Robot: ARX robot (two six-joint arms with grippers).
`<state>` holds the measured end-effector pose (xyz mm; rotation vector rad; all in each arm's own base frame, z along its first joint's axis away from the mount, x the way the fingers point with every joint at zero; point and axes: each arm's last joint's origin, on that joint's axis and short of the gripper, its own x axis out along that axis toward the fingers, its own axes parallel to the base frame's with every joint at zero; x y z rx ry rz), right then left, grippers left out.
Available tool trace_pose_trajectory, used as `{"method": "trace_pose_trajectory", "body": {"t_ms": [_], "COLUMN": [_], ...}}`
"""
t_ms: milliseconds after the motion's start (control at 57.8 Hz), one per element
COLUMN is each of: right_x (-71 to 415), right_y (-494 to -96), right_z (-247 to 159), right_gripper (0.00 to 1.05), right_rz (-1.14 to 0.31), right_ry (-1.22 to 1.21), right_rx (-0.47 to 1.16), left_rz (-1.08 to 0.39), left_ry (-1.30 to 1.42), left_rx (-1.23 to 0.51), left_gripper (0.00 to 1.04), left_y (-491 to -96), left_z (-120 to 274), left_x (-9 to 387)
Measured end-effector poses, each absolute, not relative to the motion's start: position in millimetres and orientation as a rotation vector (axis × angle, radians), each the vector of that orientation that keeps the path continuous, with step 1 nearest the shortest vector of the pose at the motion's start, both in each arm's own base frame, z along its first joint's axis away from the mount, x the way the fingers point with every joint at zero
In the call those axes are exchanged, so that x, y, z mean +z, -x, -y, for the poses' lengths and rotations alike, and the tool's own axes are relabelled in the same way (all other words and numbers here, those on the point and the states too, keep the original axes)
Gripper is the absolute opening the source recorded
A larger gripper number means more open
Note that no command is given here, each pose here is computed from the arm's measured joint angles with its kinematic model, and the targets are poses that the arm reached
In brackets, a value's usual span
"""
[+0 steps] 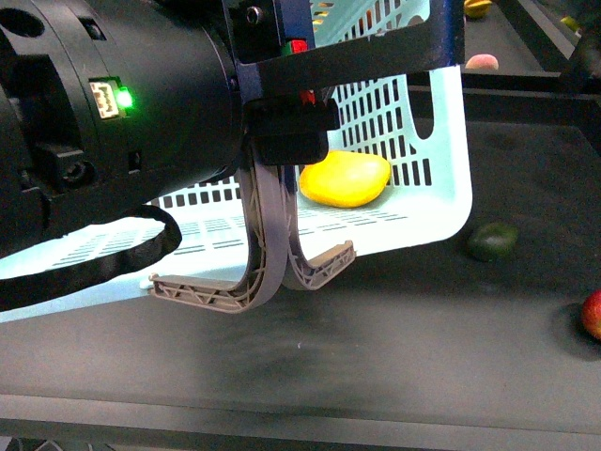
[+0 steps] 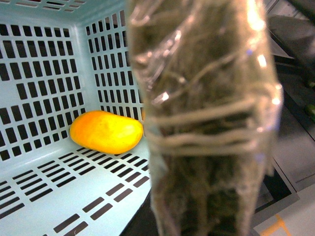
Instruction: Pick mango with right arm and hold basket with left
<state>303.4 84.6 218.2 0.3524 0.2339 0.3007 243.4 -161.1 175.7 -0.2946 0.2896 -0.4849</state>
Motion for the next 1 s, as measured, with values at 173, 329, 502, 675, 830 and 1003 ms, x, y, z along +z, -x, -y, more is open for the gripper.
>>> {"method": "trace_pose_trajectory", "body": {"t_ms": [173, 329, 502, 675, 830, 1003], "right_x": [229.9, 225.9, 225.4, 225.4, 217.3, 201.6], "right_y": [-260.9, -215.9, -197.4, -197.4, -188.3, -170.9], "right_z": [-49.1, -28.7, -24.0, -24.0, -19.7, -13.0], "right_gripper": [0.96, 0.96, 0.96, 0.96, 0.75, 0.45], "right_rz": [-0.175, -0.172, -0.150, -0.151, -0.014, -0.009], "right_ry": [-0.354, -0.348, -0.353, -0.353, -0.161, -0.035], "right_rx": [0.146, 0.037, 0.011, 0.011, 0.006, 0.002], "left_rz": [-0.290, -0.290, -0.290, -0.290, -0.290, -0.289], "left_ry": [0.295, 0.295, 0.295, 0.295, 0.292, 0.293], "left_rx": [-0.487, -0.487, -0.485, -0.486, -0.488, -0.485], "left_gripper": [0.04, 0.04, 0.04, 0.04, 0.04, 0.04], "left_y": [-243.3, -243.3, -243.4, -243.4, -243.3, -243.4], "left_z": [161.2, 161.2, 161.1, 161.1, 161.2, 161.1], "left_x": [175.7, 175.7, 175.7, 175.7, 175.7, 175.7]}}
